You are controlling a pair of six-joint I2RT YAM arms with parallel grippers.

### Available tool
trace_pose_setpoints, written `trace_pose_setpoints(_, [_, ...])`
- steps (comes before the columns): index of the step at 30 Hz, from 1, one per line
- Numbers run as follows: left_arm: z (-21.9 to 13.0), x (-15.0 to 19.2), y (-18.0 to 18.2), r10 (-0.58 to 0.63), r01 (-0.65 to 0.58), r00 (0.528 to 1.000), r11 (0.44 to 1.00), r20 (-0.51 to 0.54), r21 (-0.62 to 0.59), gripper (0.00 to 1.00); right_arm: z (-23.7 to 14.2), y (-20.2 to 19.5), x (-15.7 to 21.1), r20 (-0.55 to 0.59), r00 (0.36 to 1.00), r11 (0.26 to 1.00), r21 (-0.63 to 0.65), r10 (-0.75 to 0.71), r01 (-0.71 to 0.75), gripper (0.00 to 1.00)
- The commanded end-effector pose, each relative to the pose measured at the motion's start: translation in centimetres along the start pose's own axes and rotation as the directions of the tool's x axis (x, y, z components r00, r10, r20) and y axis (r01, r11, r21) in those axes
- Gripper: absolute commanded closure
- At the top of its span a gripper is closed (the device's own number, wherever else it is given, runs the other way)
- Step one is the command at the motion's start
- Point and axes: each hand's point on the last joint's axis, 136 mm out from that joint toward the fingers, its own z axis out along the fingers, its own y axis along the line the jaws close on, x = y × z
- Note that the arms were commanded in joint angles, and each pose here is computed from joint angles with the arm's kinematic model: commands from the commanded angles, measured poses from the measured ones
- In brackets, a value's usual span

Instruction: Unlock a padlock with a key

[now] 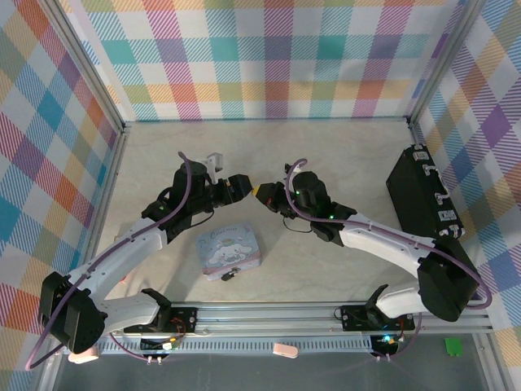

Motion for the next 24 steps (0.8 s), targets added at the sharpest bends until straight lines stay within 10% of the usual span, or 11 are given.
trace_pose_setpoints(1, [-0.37,-1.27,-1.38,0.023,-0.024,0.999,0.999,0.034,0.021,0.41,-0.05,2.37,-0.74,0.016,1.000,0.997,-0.073,-0.002,0.003,1.00])
trace_pose_setpoints(24, [0.09,-0.91,-1.61,0.015,-0.015,1.000,1.000,-0.006,0.026,0.80,0.38,2.09,-0.27,-0.002,1.000,0.998,-0.062,-0.003,0.002,1.00])
